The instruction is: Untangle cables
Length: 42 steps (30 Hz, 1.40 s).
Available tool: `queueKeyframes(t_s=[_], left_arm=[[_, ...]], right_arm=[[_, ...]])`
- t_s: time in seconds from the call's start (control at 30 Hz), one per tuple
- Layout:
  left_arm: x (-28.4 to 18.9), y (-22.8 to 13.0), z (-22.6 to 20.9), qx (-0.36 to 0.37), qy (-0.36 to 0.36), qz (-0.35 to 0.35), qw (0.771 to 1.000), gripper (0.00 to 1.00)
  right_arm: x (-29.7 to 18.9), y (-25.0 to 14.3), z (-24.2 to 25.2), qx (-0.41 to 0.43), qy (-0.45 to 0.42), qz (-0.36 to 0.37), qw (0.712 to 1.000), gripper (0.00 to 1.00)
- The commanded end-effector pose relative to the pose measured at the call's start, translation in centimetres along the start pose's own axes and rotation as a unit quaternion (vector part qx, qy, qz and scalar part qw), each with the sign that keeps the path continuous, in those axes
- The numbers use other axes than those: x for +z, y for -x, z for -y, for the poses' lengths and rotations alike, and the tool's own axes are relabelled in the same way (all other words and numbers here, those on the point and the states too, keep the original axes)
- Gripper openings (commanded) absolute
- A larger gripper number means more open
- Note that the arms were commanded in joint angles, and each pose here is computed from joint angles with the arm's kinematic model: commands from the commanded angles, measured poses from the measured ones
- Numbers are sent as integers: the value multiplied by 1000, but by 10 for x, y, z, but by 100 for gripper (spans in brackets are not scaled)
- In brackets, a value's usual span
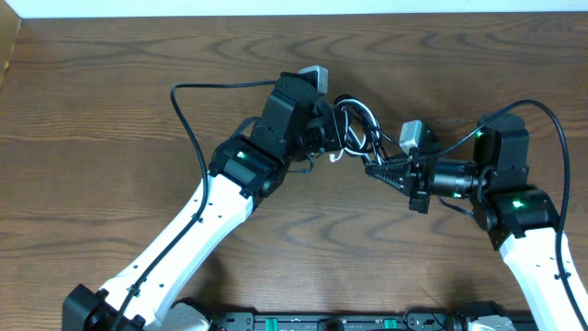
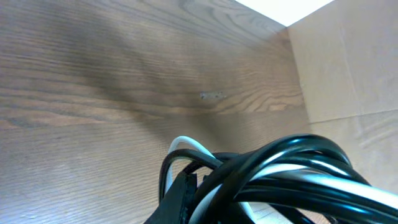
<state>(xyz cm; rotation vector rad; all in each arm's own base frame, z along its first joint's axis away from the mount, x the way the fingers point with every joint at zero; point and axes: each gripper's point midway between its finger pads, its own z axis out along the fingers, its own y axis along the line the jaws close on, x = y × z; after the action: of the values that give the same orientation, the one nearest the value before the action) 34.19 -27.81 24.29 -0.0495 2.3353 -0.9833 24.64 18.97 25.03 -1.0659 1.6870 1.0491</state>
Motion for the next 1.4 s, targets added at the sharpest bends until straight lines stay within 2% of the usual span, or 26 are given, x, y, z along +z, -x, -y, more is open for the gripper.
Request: queueKeyframes(t_s=[0.0, 0.47, 0.8, 1.1, 1.23, 1.37], left_arm=[[-8, 34, -7, -39, 18, 68, 997, 7], [-8, 37, -4, -63, 12, 74, 995, 7], [-10, 42, -21, -80, 52, 98, 991, 7], [-9, 29, -29, -83, 71, 73, 991, 7], [-7, 21, -21, -81, 50, 49, 994, 7], [-5, 16, -10, -35, 31, 36, 998, 7]], right_arm=[[-1, 2, -15, 10, 37, 8, 999, 1], [-1, -2, -16, 20, 37, 2, 999, 1], [-1, 0, -17, 16, 41, 5, 999, 1], [-2, 9, -22, -42, 59, 27, 997, 1], [-2, 12, -21, -52, 57, 30, 997, 1], [-2, 12, -21, -51, 56, 31, 997, 1]])
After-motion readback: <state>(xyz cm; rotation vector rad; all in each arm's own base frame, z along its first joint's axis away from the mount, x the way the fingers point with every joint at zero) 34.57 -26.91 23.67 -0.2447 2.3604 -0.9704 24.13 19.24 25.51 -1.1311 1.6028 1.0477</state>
